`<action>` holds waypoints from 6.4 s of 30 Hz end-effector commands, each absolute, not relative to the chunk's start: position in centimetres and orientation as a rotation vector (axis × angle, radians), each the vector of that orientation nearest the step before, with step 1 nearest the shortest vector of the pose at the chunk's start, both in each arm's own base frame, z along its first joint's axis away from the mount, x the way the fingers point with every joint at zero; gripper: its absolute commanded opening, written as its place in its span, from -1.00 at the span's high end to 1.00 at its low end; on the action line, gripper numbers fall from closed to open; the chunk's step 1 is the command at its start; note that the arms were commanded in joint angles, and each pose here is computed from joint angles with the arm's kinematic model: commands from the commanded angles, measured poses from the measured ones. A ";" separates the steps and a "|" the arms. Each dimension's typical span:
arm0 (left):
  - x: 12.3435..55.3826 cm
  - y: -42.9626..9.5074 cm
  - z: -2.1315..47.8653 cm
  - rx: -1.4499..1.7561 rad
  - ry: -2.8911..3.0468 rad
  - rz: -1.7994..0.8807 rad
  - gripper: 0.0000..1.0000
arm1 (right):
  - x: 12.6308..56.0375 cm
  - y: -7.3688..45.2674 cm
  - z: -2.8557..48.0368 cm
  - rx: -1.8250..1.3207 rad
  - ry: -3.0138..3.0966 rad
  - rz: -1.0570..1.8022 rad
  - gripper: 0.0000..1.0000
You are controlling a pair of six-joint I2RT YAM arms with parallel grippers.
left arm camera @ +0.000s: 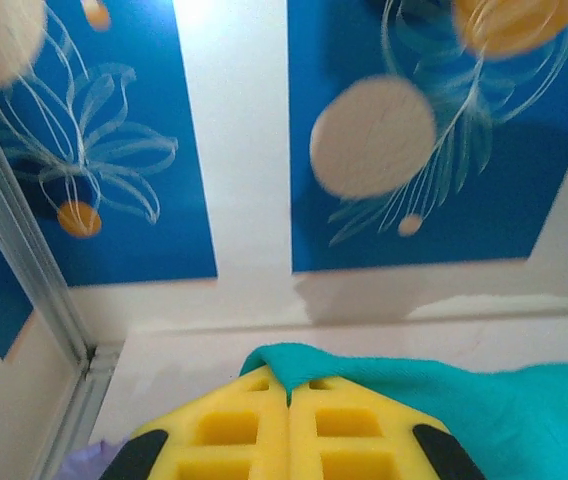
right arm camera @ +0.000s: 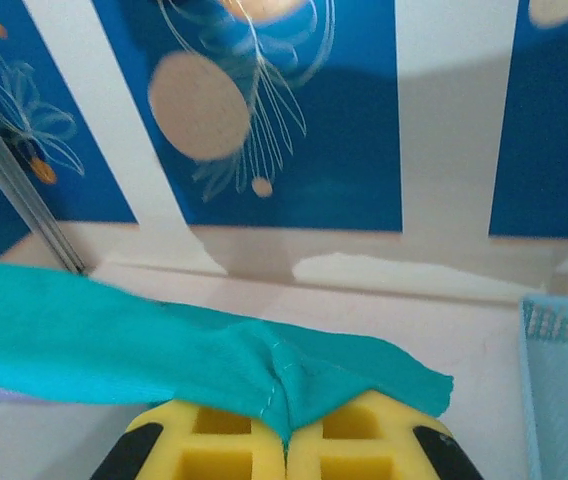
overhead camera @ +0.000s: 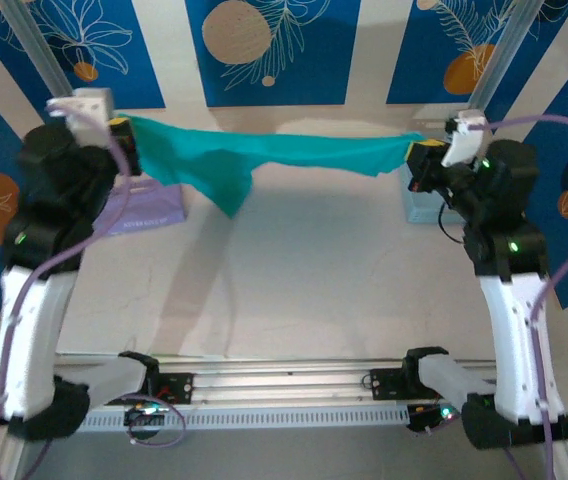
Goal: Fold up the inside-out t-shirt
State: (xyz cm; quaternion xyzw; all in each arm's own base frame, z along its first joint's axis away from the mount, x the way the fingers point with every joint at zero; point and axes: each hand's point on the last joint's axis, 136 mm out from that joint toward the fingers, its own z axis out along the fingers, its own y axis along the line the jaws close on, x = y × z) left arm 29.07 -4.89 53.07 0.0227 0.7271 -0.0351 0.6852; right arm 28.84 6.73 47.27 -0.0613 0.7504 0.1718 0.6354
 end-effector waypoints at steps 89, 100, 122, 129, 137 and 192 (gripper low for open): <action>9.7 -13.7 3.6 0.079 3.058 -0.196 -0.32 | 23.7 4.6 5.6 0.688 2.743 0.340 -0.40; 9.0 -15.4 0.7 0.063 3.110 -0.305 -0.11 | 24.9 1.6 4.1 0.964 2.638 0.377 -0.29; 10.0 -14.5 1.6 0.079 3.033 -0.271 1.00 | 26.7 2.0 2.3 0.899 2.716 0.379 0.82; 10.9 -13.5 3.5 0.070 2.969 -0.263 1.00 | 26.9 2.4 4.9 0.828 2.635 0.435 0.99; 11.2 -12.2 5.9 0.046 2.886 -0.276 1.00 | 25.4 3.3 8.3 0.716 2.584 0.459 1.00; 20.8 -11.3 14.3 0.002 2.679 -0.365 1.00 | 28.4 4.1 13.5 0.439 2.479 0.420 1.00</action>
